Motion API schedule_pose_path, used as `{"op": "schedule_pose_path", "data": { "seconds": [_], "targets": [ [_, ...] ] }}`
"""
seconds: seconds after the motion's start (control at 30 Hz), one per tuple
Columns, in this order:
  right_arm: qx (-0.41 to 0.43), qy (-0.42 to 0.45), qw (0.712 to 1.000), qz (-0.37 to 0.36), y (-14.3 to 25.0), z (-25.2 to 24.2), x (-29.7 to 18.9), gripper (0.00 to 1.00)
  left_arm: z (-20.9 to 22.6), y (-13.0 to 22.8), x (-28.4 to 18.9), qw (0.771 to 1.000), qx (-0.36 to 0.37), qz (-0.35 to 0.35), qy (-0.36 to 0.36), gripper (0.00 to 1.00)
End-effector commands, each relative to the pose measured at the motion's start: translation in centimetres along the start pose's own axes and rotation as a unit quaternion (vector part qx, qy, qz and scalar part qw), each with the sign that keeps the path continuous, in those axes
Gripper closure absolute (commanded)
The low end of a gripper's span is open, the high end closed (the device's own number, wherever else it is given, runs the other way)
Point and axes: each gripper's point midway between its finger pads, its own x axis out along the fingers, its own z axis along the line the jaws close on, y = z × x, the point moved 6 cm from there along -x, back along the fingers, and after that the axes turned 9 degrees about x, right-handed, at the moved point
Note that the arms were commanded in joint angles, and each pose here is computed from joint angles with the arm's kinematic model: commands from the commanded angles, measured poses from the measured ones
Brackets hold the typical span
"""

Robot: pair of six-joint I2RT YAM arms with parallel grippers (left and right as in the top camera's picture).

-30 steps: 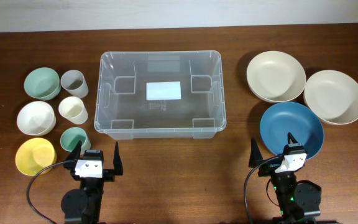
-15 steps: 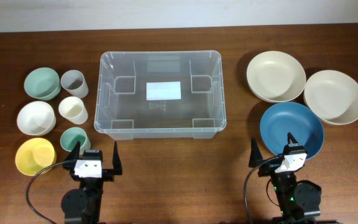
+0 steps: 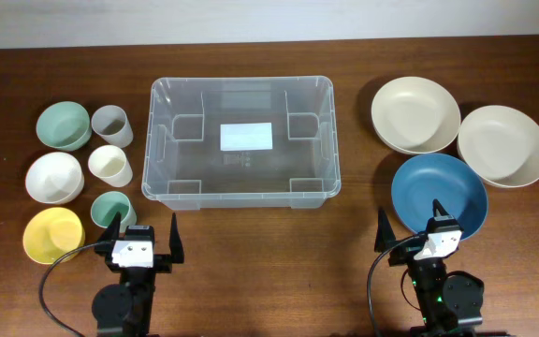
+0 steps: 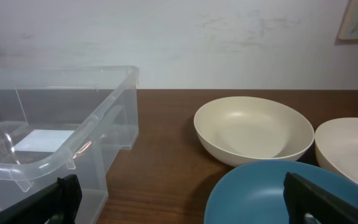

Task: Pack container

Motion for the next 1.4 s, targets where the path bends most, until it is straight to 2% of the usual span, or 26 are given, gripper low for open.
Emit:
{"op": "schedule_pose_path", "data": {
  "seconds": [0.0,1.2,1.37],
  "targets": [
    [-0.003,-0.002,1.0,0.001,0.16,-0.02,-0.02,0.01,0.2,0.32,0.03,1.0,-0.005,0.007,-0.009,0.0],
    [-0.003,0.002,1.0,0.001,0.17,-0.11,-0.02,0.01,0.19,0.32,0.03,1.0,-0.005,0.007,-0.008,0.0],
    [0.046,-0.014,0.999,0.005,0.22,0.25,-0.01,0.01,0.19,0.32,0.03,1.0,-0.005,0.007,-0.008,0.0]
  ]
}}
